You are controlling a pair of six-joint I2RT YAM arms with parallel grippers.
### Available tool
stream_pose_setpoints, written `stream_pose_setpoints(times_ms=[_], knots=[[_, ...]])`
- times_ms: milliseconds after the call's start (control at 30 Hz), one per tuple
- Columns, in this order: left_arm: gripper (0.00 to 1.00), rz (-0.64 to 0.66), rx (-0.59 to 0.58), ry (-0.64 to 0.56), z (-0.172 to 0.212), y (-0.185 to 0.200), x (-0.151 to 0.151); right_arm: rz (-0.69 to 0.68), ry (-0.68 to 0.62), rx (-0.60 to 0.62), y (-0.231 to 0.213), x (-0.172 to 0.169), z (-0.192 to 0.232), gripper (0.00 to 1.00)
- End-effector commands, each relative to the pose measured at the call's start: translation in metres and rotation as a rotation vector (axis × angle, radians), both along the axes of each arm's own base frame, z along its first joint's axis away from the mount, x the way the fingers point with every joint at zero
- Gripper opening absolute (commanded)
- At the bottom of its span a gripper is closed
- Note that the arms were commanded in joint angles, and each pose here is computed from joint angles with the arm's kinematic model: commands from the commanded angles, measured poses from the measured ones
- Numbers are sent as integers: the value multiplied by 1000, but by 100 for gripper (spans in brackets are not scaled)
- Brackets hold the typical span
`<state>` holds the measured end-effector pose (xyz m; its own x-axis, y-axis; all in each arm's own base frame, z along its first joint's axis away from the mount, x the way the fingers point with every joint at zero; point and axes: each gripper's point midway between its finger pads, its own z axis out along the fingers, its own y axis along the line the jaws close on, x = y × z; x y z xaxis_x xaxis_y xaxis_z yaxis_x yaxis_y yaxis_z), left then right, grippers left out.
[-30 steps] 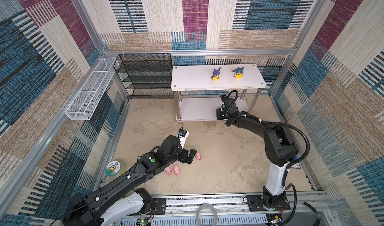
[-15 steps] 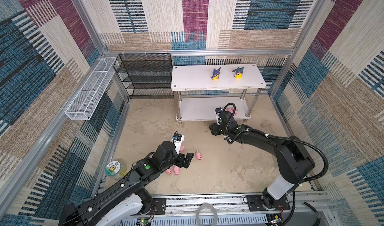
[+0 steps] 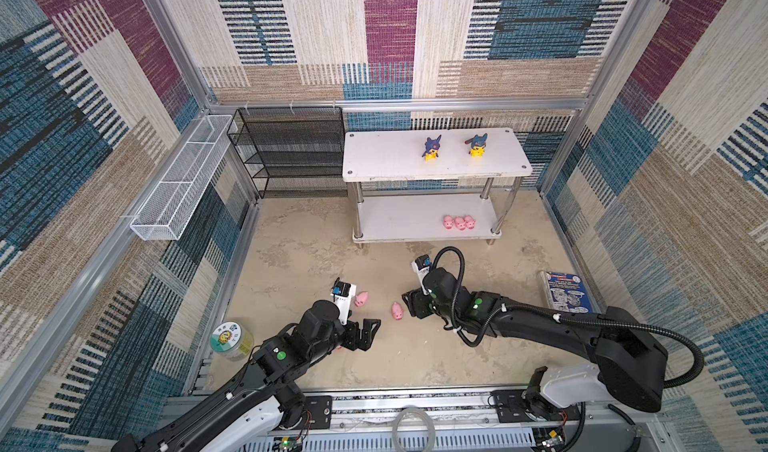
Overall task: Place and organize the plastic toys onto the shelf
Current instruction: 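Move the right gripper down over a pink pig near the left gripper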
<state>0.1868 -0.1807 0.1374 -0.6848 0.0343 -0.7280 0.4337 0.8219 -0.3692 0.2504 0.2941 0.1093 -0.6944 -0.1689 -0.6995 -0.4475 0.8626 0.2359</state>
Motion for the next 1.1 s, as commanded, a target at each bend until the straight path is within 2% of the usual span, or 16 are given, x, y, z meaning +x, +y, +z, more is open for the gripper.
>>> stream_pose_setpoints(times_ms=[0, 367, 1067], knots=[[100, 38, 2, 36, -8, 8, -4, -43, -2, 38, 7, -7, -2, 69], [100, 52, 1, 63, -16, 13, -10, -4, 36, 49, 29, -29, -26, 68], [100, 53, 44, 64, -25, 11, -3, -1, 40, -69, 49, -15, -70, 61]])
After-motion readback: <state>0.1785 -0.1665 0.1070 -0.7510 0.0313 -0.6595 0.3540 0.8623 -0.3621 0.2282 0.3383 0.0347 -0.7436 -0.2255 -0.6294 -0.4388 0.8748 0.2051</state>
